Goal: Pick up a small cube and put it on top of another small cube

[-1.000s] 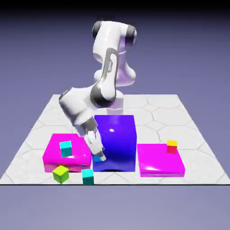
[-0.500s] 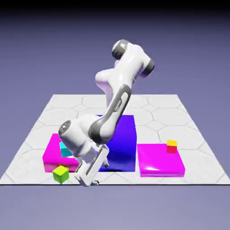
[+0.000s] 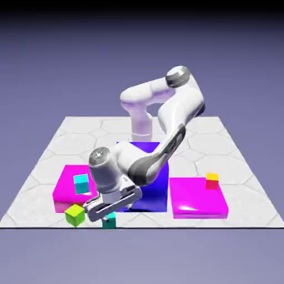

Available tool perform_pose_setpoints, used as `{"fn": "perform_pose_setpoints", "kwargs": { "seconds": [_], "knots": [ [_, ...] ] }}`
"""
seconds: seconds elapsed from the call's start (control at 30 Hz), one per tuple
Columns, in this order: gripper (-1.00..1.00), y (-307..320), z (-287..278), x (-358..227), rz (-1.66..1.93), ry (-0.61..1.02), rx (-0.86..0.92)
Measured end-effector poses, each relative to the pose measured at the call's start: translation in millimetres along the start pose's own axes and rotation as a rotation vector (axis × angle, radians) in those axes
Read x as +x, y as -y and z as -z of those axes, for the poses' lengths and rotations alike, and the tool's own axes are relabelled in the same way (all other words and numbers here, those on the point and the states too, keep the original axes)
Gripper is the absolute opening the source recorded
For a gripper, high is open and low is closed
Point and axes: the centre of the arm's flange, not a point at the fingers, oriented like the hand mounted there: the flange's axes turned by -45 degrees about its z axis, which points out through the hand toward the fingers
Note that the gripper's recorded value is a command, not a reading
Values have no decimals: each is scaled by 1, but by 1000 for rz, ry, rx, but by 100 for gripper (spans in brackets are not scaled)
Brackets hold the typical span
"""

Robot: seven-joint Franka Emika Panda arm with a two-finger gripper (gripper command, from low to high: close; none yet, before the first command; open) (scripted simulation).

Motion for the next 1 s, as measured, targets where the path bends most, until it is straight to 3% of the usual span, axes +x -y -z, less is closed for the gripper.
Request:
{"fn": "perform_pose_setpoints", "kwargs": {
  "seconds": [0.17,0.27,0.3,0.37,0.5,0.7,1.0],
  "knots": [
    [0,0,15,16,-139,-50,112],
    [0,7,-40,14,-138,-49,112],
    [-100,8,-54,15,-139,-49,112],
    [-100,8,-54,15,-139,-50,113],
    [-100,5,18,19,-142,-50,113],
    [-100,111,73,86,-193,-46,102],
    [-100,132,19,105,-248,-84,75]
  ]
}}
